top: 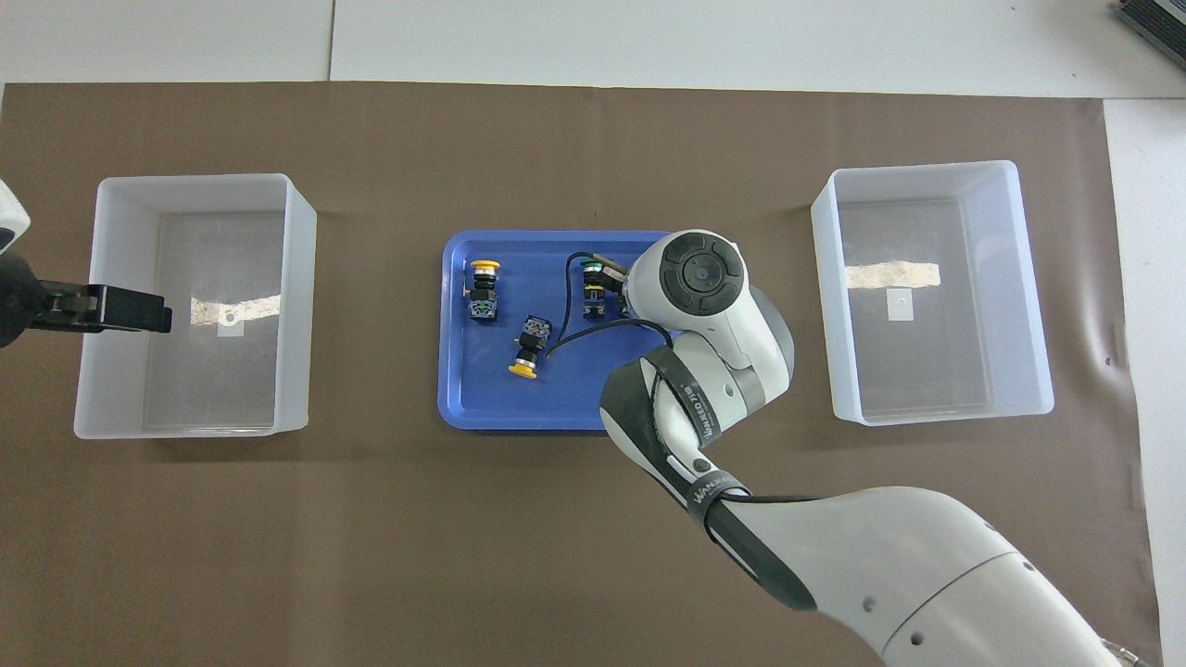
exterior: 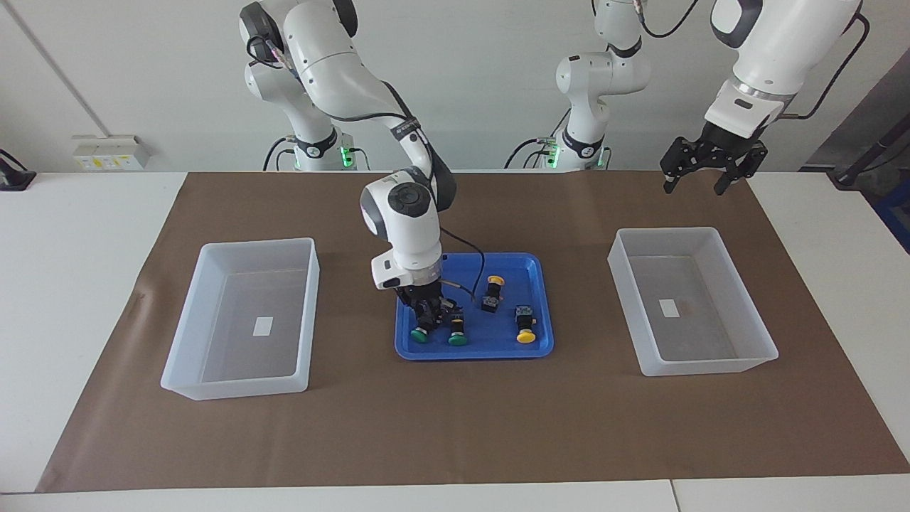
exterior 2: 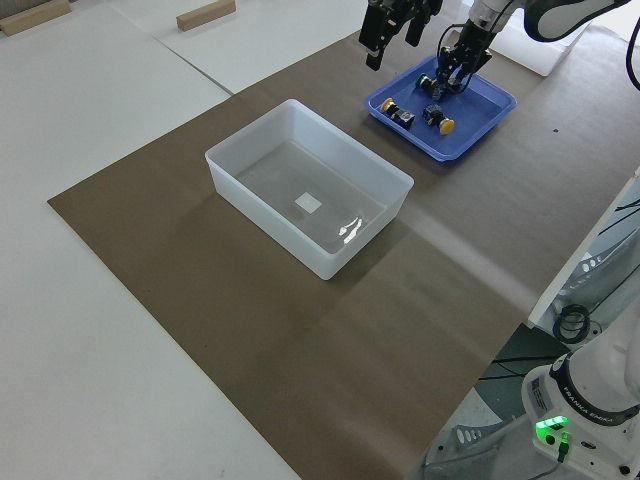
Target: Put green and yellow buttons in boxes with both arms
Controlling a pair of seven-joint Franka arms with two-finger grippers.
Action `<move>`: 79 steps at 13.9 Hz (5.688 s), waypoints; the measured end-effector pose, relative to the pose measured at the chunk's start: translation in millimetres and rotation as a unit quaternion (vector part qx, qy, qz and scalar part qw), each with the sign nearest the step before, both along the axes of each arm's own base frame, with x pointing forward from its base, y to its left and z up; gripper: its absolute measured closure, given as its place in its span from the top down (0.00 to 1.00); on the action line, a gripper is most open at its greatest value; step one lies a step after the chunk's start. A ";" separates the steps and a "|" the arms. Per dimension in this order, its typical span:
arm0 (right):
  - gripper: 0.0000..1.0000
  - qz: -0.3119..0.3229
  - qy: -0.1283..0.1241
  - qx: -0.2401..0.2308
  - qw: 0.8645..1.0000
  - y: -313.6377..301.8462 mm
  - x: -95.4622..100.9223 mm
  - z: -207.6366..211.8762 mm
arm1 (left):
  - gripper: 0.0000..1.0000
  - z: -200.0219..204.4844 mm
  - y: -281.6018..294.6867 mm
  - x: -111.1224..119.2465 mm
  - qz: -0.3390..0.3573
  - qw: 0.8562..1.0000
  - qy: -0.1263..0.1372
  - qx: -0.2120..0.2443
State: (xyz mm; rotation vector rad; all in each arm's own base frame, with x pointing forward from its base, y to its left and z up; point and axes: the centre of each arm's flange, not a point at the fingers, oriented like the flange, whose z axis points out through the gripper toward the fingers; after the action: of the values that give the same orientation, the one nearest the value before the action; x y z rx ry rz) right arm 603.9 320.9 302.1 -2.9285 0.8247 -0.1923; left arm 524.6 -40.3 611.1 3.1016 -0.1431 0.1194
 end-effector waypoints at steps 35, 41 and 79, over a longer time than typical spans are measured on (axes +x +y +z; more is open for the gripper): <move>0.41 0.242 -0.004 -0.061 0.968 -362.0 83.9 27.6 | 1.00 -295.6 -329.2 1.4 0.124 0.992 -0.018 -0.014; 0.49 0.243 -0.019 -0.065 0.968 -358.8 88.0 23.8 | 0.90 -299.1 -340.5 -6.6 0.122 0.992 -0.016 -0.014; 0.81 0.248 -0.036 -0.070 0.965 51.8 16.8 15.0 | 0.41 -255.8 79.8 34.5 0.091 0.995 -0.036 -0.001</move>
State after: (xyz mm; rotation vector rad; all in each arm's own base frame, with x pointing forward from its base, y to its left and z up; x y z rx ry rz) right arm 620.7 372.7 317.1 -3.1181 0.0516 -0.3212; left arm 559.1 39.5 355.3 3.1027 0.1377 0.2348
